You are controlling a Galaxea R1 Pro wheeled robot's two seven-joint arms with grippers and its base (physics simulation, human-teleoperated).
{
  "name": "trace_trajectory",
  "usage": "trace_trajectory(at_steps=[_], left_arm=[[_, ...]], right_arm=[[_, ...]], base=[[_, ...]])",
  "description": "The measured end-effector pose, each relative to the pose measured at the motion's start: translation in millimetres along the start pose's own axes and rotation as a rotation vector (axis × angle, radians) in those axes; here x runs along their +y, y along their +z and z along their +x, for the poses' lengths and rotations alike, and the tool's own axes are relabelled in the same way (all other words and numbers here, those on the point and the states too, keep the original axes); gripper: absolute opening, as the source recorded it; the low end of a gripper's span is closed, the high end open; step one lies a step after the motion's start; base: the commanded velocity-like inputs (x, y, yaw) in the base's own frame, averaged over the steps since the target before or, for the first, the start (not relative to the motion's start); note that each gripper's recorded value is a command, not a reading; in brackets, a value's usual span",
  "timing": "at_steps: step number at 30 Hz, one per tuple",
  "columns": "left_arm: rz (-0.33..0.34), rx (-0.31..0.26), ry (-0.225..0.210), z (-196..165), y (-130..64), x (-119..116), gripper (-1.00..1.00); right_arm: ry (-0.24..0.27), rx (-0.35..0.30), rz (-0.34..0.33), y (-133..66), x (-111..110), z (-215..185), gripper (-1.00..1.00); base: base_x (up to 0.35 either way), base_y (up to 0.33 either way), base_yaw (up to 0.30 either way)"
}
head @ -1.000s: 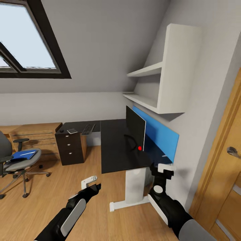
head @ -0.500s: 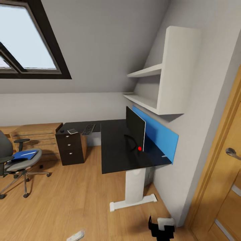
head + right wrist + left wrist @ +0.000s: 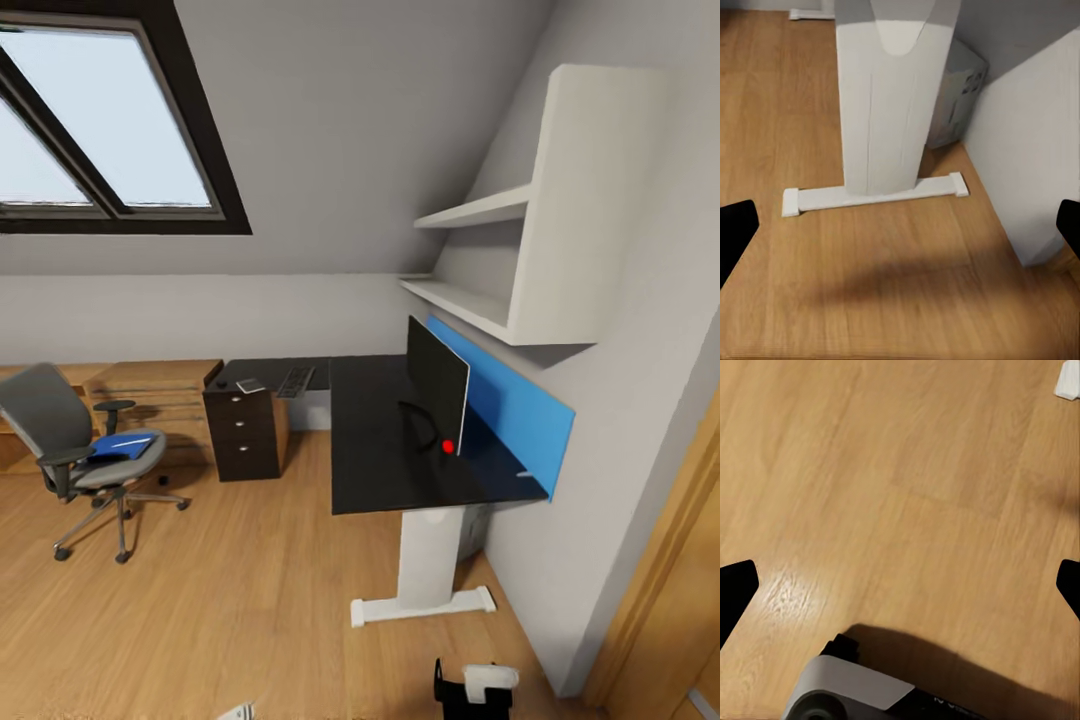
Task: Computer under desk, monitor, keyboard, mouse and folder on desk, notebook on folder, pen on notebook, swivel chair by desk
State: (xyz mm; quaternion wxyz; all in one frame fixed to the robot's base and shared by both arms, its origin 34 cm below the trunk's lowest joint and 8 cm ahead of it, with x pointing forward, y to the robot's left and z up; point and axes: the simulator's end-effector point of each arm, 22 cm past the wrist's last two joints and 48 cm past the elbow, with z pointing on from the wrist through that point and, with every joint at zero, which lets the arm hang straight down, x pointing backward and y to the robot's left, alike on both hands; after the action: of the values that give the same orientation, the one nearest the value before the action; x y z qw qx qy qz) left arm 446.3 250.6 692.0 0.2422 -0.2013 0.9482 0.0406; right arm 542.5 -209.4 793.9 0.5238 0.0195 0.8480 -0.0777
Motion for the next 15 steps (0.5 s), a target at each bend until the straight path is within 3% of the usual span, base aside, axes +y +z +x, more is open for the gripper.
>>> trace_trajectory(at_steps=[6, 8, 9, 15], left_arm=[[-0.005, -0.01, 0.003, -0.2, 0.6, 2.2, 1.0], [-0.005, -0.025, 0.007, -3.0, 0.6, 2.3, 1.0], [-0.008, -0.036, 0.042, -1.7, 0.4, 4.3, 1.0], [-0.009, -0.04, 0.066, -1.0, 0.3, 4.9, 1.0]], right_arm=[[-0.01, 0.017, -0.067, -2.0, 10.3, 9.0, 1.0], [-0.013, 0.02, -0.088, -2.5, 13.4, 10.8, 1.0], [-0.017, 0.025, -0.132, -3.8, 20.8, 13.3, 1.0], [-0.024, 0.035, -0.149, -5.7, 23.0, 18.2, 1.0]], base=[[0.0, 0.042, 0.065], [0.0, 0.232, 0.006], [0.0, 0.282, 0.001], [0.0, 0.292, 0.0]])
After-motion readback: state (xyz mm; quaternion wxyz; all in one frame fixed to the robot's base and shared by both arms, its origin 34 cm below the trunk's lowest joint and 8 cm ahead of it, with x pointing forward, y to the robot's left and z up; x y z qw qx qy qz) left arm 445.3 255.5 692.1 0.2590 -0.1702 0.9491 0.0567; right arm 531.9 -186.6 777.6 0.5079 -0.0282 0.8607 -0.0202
